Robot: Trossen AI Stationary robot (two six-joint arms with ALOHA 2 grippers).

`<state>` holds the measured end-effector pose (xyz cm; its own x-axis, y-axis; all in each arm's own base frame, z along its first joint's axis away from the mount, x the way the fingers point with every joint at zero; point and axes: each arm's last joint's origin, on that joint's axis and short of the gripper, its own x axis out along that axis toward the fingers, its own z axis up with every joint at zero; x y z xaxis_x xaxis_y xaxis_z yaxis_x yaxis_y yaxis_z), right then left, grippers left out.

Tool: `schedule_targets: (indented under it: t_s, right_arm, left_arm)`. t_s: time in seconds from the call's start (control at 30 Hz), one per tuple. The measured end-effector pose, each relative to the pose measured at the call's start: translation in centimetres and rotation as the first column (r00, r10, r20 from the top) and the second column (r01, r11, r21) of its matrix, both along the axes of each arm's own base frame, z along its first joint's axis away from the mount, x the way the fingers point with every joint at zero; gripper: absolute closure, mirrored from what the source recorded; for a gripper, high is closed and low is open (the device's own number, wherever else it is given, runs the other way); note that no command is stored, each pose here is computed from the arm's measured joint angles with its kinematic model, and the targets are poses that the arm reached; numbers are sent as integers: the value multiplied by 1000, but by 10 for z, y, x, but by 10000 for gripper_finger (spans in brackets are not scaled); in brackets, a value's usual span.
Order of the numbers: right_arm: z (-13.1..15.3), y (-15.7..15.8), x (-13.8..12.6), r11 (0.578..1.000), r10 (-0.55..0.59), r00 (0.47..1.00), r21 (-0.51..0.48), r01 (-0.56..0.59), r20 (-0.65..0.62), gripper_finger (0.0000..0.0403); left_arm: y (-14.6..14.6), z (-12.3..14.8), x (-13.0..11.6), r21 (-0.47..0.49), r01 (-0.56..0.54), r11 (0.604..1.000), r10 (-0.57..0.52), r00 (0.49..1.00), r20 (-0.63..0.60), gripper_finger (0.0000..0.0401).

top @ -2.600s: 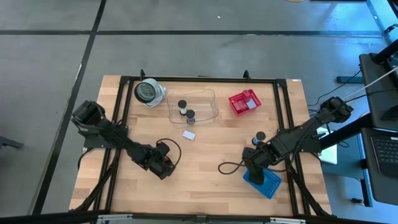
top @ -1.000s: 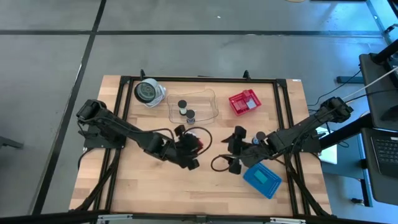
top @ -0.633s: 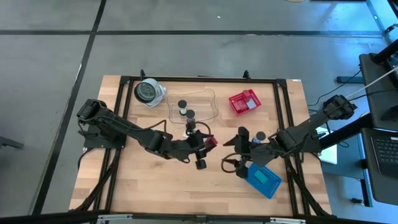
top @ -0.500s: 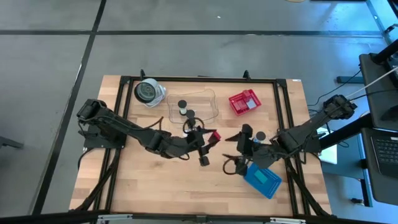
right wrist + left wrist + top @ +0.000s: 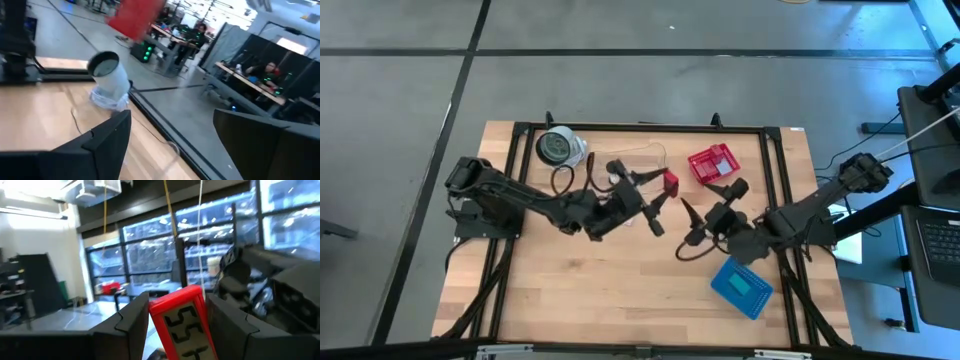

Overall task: Pick & Place Office items
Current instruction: Put the red digital timer into the blue bin

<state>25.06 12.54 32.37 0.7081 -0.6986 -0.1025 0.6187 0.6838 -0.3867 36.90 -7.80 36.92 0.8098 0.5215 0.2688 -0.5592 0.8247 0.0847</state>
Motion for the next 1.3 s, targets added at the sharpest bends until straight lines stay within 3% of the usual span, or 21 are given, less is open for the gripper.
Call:
schedule_targets:
  t_s: [0.23, 0.43, 0.57, 0.73, 1.03, 1.3]
  right_arm:
    - [22, -10, 18, 985, 168, 981, 20, -171, 93, 117]
    - [35, -17, 23, 980, 200, 970, -44, -196, 136, 117]
    - [38, -20, 26, 965, 264, 951, -46, -260, 161, 117]
    - [38, -22, 27, 968, 249, 952, -30, -247, 179, 132]
    - [38, -23, 27, 971, 223, 944, 34, -238, 242, 234]
    - [38, -25, 25, 988, 130, 961, 46, -146, 244, 339]
  left_arm:
    - [17, 0, 5, -7, 80, 997, -80, 996, 40, 234]
    - [15, 0, 5, 8, 83, 997, -83, 996, 36, 234]
    - [15, 0, 5, 13, 80, 997, -80, 996, 36, 234]
    - [15, 1, 5, 13, 79, 997, -79, 996, 39, 234]
    - [15, 1, 5, 15, 77, 997, -78, 996, 36, 233]
    - [15, 0, 4, 12, 65, 998, -65, 997, 33, 234]
